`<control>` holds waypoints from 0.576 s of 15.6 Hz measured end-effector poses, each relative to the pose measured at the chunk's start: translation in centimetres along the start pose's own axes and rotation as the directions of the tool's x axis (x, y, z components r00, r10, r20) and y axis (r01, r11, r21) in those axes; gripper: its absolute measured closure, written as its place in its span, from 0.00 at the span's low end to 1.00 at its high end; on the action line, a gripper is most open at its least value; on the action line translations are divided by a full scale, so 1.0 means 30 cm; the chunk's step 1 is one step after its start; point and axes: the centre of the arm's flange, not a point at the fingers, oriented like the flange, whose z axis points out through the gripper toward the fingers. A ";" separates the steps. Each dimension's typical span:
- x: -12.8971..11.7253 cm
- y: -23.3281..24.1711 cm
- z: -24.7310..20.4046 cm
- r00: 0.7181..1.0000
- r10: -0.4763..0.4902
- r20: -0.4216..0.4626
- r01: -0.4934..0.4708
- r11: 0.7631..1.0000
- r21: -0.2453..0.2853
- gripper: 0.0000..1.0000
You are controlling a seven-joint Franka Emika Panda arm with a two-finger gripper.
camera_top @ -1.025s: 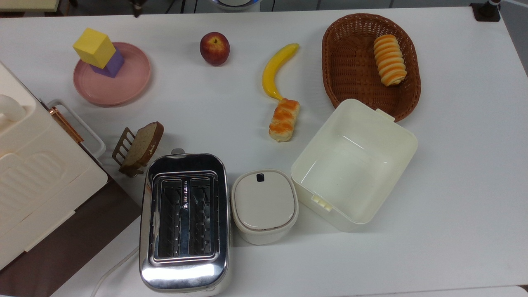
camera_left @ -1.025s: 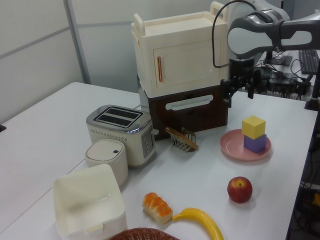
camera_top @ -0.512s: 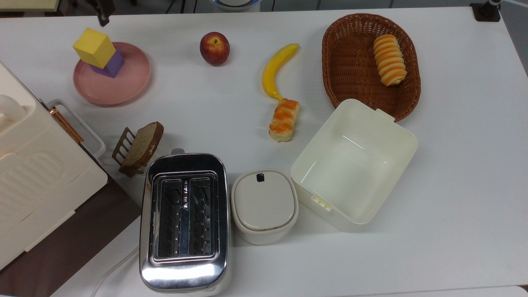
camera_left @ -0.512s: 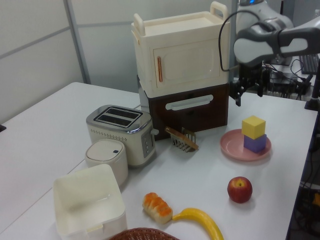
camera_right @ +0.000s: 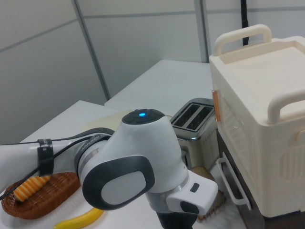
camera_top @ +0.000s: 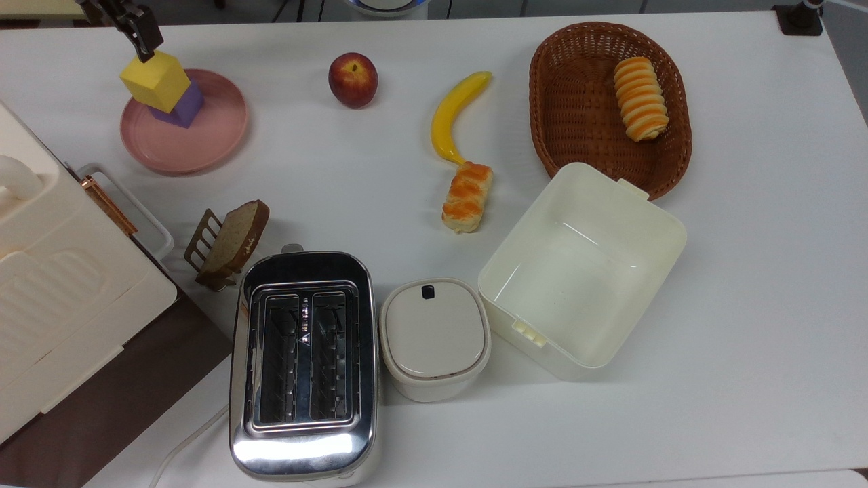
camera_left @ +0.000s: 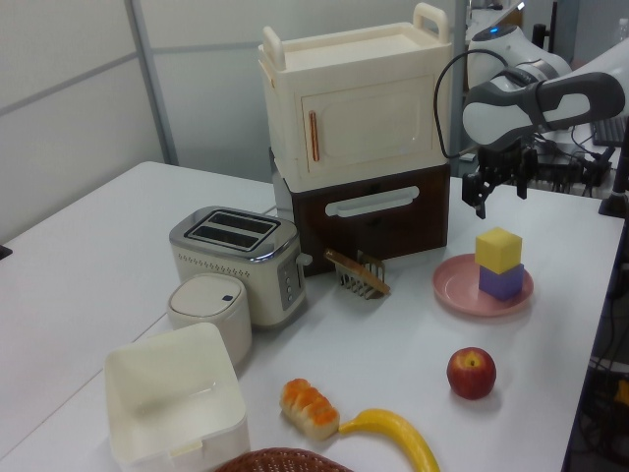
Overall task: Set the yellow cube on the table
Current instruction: 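Lower the open gripper around the yellow cube atop the purple cube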
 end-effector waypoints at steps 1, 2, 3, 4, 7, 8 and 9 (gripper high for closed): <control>0.001 -0.002 0.003 1.000 -0.004 0.001 0.004 1.000 -0.006 0.00; 0.002 -0.003 0.005 1.000 -0.007 0.001 0.007 1.000 -0.011 0.00; 0.002 -0.003 0.006 1.000 -0.009 0.001 0.009 1.000 -0.013 0.00; 0.002 -0.004 0.006 1.000 -0.010 0.001 0.010 1.000 -0.013 0.00; 0.003 -0.014 0.009 1.000 -0.018 0.003 0.018 1.000 -0.013 0.00; 0.003 -0.020 0.012 1.000 -0.025 0.005 0.025 1.000 -0.013 0.00; 0.004 -0.026 0.017 0.999 -0.037 0.007 0.037 0.999 -0.014 0.00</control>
